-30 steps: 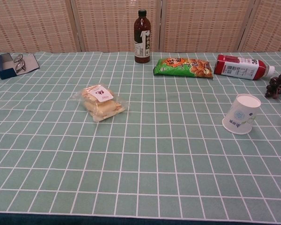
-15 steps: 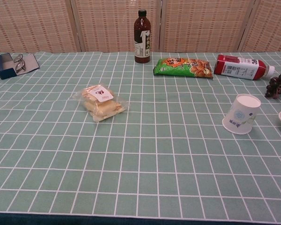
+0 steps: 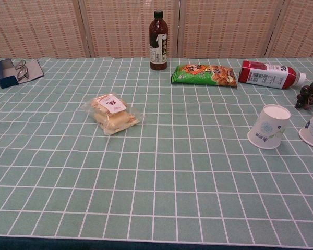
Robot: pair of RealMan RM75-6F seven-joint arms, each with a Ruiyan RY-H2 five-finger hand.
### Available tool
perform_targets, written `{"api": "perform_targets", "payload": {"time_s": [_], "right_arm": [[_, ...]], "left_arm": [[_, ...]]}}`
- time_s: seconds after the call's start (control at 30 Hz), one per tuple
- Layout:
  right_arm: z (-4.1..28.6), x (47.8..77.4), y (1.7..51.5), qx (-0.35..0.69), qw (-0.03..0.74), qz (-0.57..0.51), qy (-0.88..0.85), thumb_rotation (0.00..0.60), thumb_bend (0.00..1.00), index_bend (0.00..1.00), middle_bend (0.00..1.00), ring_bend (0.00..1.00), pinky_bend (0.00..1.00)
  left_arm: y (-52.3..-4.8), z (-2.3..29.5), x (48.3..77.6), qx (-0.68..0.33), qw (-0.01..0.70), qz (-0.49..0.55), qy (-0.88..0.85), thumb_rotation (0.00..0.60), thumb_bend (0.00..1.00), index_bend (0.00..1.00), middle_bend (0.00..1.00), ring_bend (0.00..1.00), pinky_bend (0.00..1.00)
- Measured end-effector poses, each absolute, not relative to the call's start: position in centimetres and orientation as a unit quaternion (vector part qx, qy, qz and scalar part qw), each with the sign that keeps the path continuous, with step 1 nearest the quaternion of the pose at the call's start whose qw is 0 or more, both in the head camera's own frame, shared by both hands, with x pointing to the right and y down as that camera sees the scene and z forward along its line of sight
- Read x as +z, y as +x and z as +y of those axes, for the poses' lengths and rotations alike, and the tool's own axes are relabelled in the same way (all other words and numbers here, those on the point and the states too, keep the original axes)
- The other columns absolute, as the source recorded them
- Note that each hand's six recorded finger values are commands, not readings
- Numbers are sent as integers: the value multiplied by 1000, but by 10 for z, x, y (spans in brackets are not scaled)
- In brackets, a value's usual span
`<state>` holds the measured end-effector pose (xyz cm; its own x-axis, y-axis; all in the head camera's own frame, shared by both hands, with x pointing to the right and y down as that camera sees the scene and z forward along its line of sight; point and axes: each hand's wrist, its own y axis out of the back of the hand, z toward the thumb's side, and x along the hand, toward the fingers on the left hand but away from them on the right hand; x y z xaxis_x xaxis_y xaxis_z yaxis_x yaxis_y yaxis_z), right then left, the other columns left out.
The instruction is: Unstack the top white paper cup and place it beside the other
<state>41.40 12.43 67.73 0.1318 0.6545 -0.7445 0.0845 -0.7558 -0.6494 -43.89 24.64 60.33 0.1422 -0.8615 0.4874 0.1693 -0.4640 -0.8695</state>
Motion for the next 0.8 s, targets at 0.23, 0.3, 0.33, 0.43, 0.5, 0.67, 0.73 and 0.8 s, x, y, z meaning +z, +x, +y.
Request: {"api": "perform_targets", "payload": {"time_s": [0.23, 0.3, 0.33, 0.43, 0.5, 0.67, 0.73, 0.8], "right_arm": [[126, 681, 413, 607, 233, -250, -717, 600, 297, 33, 0, 0, 0], [126, 679, 413, 606, 231, -250, -719, 600, 295, 0, 0, 0, 0], [126, 677, 413, 605, 231, -250, -720, 600, 294, 0, 0, 0, 0], [124, 670, 412, 600, 235, -253, -722, 600, 292, 0, 0, 0, 0], [124, 661, 410, 593, 237, -258, -725, 600, 290, 0, 0, 0, 0], [125, 636, 405, 573, 254, -275, -729, 600, 281, 0, 0, 0, 0], [128, 625, 404, 564, 265, -283, -729, 600, 279, 0, 0, 0, 0], [134, 613, 406, 557, 280, -293, -725, 600, 279, 0, 0, 0, 0]], "left_arm": [[-439, 246, 602, -592, 436, 282, -617, 600, 402, 220, 190, 148, 170], [-439, 247, 602, -592, 436, 281, -617, 600, 403, 220, 190, 148, 170], [-439, 247, 603, -592, 436, 281, -617, 600, 403, 220, 190, 148, 170], [-439, 247, 603, -593, 437, 280, -616, 600, 402, 220, 190, 148, 170], [-439, 247, 603, -594, 437, 280, -615, 600, 402, 220, 190, 148, 170], [-439, 247, 604, -596, 437, 278, -613, 600, 403, 220, 190, 147, 170], [-438, 247, 605, -596, 438, 277, -613, 600, 403, 220, 190, 148, 170], [-437, 248, 605, -595, 440, 274, -614, 600, 402, 220, 190, 148, 170]]}}
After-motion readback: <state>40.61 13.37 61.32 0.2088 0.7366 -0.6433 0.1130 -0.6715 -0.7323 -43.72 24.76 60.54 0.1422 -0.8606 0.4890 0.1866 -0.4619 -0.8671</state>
